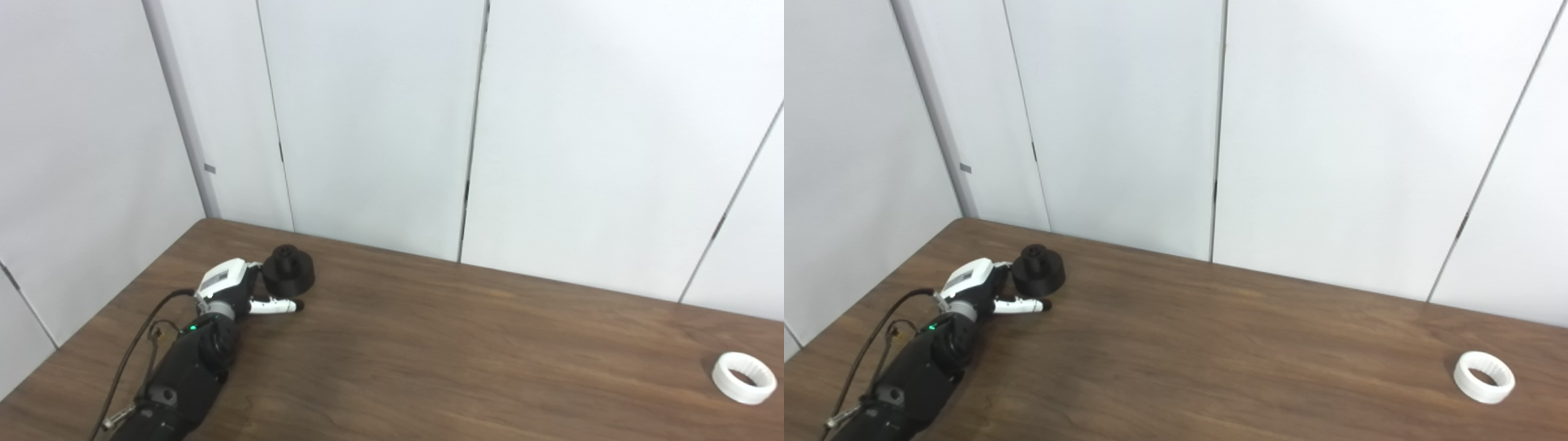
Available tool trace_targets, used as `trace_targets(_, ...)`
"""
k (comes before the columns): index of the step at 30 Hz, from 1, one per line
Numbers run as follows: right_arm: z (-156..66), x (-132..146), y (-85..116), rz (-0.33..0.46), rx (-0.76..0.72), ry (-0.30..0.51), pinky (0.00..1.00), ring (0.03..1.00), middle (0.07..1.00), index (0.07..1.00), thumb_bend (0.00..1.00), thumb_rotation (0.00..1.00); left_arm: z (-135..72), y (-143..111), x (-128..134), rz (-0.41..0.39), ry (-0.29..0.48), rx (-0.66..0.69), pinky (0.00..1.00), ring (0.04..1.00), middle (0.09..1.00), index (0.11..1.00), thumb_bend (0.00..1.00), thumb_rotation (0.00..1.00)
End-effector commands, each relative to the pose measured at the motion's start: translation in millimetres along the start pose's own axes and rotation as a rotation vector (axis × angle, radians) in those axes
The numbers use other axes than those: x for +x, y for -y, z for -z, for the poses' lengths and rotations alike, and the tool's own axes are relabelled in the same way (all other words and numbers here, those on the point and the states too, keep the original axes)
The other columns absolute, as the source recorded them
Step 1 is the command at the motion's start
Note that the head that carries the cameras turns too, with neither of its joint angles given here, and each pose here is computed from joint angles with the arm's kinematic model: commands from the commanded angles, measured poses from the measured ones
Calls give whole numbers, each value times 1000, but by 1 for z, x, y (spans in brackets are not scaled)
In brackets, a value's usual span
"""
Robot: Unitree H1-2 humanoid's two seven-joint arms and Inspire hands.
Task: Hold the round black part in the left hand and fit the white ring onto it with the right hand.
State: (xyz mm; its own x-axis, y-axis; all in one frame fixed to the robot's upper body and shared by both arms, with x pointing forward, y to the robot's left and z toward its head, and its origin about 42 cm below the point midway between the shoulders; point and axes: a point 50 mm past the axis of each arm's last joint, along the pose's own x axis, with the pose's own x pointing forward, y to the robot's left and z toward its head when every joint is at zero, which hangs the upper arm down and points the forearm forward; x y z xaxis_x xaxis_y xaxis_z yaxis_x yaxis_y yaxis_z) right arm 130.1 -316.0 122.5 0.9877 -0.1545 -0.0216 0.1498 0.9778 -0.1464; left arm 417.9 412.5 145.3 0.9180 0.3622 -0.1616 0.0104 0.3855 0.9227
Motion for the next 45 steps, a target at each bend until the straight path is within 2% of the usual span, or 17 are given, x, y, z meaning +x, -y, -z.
trace_targets(1,-10,-1,-1,-6,1,67,966,955,926,897,466,1000,-24,-28,13,-88,58,-10,1000,1000,945,865,1000,594)
trace_targets(6,-11,-2,-2,-6,-8,72,959,951,925,898,456,1000,-28,-25,18,-88,45,-28,1000,1000,949,873,1000,570)
trace_targets(13,-11,-4,-1,1,-22,64,962,949,923,901,500,1000,-25,-16,23,-79,-10,-153,1000,994,945,865,1000,520)
trace_targets(19,-13,-5,-1,2,-11,70,960,947,916,882,470,1000,-21,-2,26,-91,-45,-301,1000,989,939,855,1000,451)
trace_targets(26,-14,-7,1,1,-23,75,966,940,898,856,450,1000,-23,10,29,-107,-65,-376,991,960,923,849,1000,439)
trace_targets(34,-14,-7,2,2,-20,76,961,927,886,844,451,1000,-26,19,27,-103,-52,-356,1000,986,941,853,1000,407)
trace_targets(45,-14,-6,2,5,-21,71,967,932,892,843,475,1000,-27,28,29,-54,-54,-270,1000,988,942,848,1000,391)
